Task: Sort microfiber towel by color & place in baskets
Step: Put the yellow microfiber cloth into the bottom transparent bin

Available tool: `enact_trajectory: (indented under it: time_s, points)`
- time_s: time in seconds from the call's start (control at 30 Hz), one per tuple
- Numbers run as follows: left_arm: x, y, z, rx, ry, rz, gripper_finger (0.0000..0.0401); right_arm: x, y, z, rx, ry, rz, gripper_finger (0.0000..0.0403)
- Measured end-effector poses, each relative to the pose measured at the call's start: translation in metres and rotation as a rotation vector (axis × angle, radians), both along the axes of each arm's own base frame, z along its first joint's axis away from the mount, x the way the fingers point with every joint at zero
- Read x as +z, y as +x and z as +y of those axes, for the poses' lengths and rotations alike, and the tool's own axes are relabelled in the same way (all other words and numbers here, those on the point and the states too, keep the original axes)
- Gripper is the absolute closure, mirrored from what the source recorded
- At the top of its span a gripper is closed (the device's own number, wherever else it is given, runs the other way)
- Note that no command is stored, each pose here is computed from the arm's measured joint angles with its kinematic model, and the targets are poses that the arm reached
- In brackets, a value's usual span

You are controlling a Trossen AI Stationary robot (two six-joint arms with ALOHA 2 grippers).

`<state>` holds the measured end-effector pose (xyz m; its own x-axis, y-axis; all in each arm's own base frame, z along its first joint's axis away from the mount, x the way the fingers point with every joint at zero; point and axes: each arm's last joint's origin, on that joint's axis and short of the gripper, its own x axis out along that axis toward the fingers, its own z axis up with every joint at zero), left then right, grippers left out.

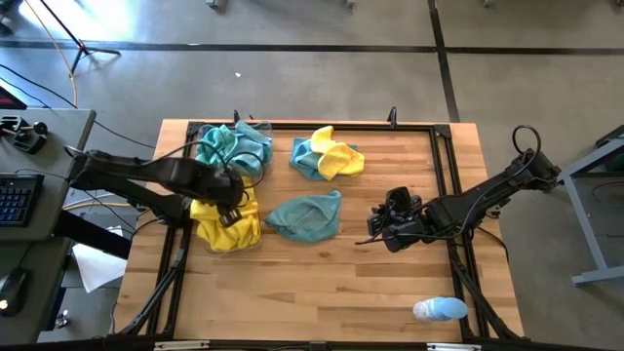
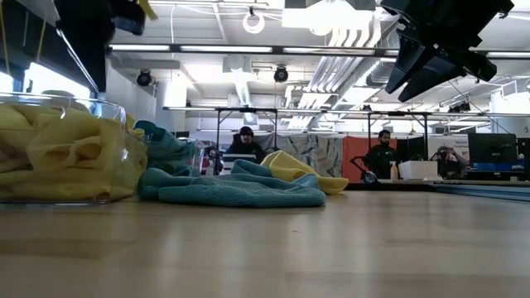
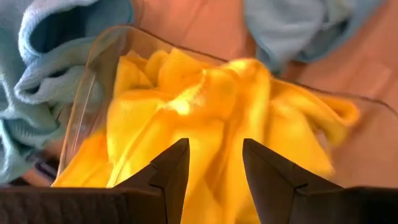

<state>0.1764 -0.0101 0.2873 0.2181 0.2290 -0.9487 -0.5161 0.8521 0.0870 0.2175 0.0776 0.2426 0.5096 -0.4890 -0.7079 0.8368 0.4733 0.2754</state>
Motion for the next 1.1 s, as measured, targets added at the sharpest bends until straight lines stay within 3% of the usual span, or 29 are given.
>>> enact_trajectory:
  time_s: [0.2, 0.47, 0.67, 0.77, 1.1]
  points:
    - [0.008, -0.017, -0.001, 0.001, -0.028, 0.160, 0.0260, 0.000, 0.000, 0.000, 0.000, -0.003, 0.004, 0.0279]
    - [-0.033, -0.028, -0.007, -0.043, -0.037, 0.317, 0.0260, 0.000, 0.000, 0.000, 0.000, -0.003, 0.003, 0.0279]
    - [-0.077, -0.030, -0.008, -0.061, -0.076, 0.339, 0.0260, 0.000, 0.000, -0.001, -0.011, -0.026, -0.008, 0.0279]
    - [-0.075, -0.020, -0.008, -0.084, -0.052, 0.284, 0.0261, 0.001, 0.000, -0.001, -0.014, -0.033, -0.012, 0.0279]
    - [-0.085, -0.011, -0.003, -0.151, -0.072, 0.337, 0.0261, 0.001, 0.000, -0.001, -0.018, -0.038, -0.016, 0.0279]
